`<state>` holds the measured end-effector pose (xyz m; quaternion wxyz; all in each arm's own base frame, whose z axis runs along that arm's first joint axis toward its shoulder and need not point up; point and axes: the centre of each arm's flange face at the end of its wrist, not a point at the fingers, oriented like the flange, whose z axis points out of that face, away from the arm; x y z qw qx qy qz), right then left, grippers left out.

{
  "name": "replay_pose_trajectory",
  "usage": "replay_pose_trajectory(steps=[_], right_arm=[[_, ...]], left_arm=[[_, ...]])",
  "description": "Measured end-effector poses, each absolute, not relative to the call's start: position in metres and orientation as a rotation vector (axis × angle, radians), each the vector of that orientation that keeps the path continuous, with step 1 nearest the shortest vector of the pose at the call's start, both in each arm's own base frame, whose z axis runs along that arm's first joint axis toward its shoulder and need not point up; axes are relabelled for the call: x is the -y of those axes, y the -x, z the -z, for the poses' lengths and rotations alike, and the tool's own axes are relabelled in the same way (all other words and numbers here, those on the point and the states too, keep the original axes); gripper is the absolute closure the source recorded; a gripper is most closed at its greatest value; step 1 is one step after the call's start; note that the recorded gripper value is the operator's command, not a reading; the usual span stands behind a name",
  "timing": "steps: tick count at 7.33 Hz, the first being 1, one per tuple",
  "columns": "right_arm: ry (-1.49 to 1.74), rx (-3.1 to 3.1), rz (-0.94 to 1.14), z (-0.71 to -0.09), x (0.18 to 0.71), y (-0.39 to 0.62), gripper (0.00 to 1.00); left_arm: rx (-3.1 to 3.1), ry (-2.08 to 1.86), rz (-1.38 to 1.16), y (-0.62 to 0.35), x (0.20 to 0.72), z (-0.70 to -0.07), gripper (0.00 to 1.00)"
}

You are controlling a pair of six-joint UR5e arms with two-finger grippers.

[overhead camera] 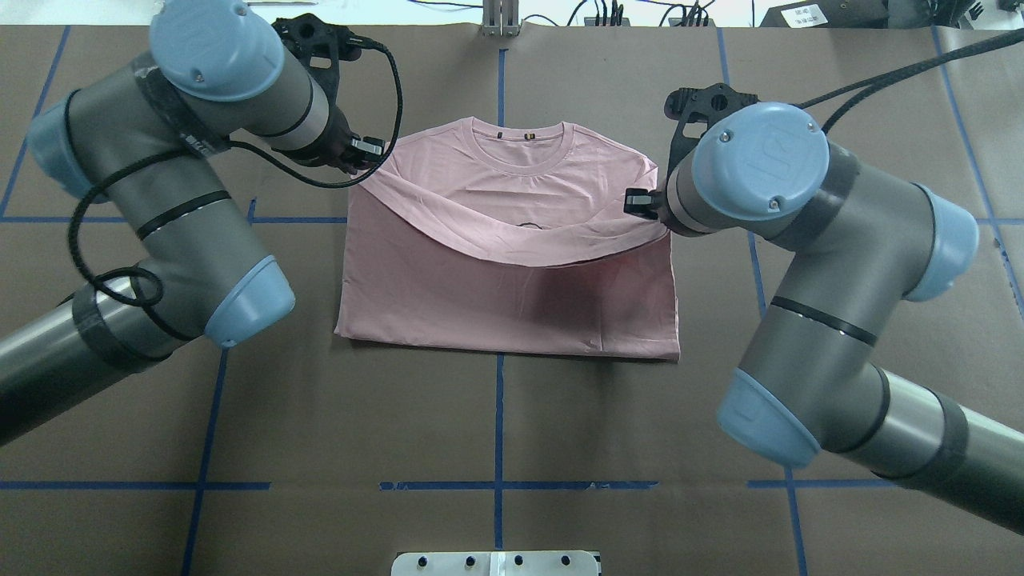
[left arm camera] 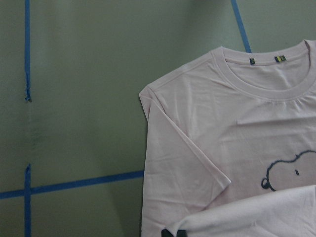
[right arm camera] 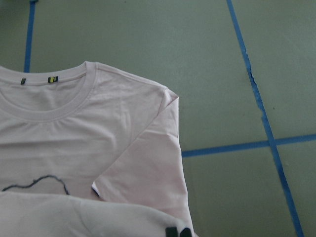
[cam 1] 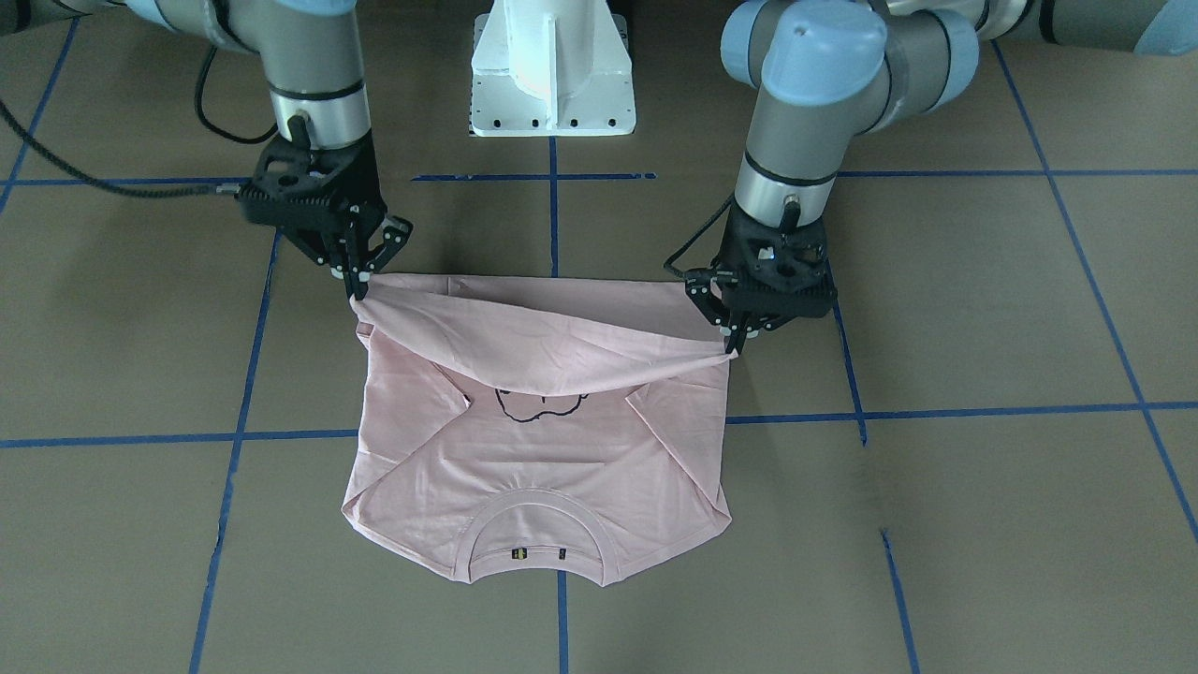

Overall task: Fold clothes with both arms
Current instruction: 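Open both grippers on the folded hem and raise them away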

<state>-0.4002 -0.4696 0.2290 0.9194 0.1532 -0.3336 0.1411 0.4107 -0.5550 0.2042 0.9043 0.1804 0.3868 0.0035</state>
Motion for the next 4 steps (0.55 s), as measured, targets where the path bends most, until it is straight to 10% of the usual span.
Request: replay_pose_trajectory(steps=[2, 3, 4], right_arm=[[-0.32, 0.647, -0.321, -0.257, 0.543, 0.432, 1.0], [-0.326, 0.625, -0.328, -0.281, 0.583, 0.447, 0.67], [-0.334, 0.605, -0.33, -0.314, 0.62, 0.456, 0.01]], left_arm=[[-0.779, -0.407, 0.011, -0.433, 0.606, -0.237, 1.0], [-0.762, -0.419, 0.026, -0.444, 0.629, -0.257, 0.08], [-0.745, -0.431, 0.037, -0.454, 0.648, -0.277, 0.0]])
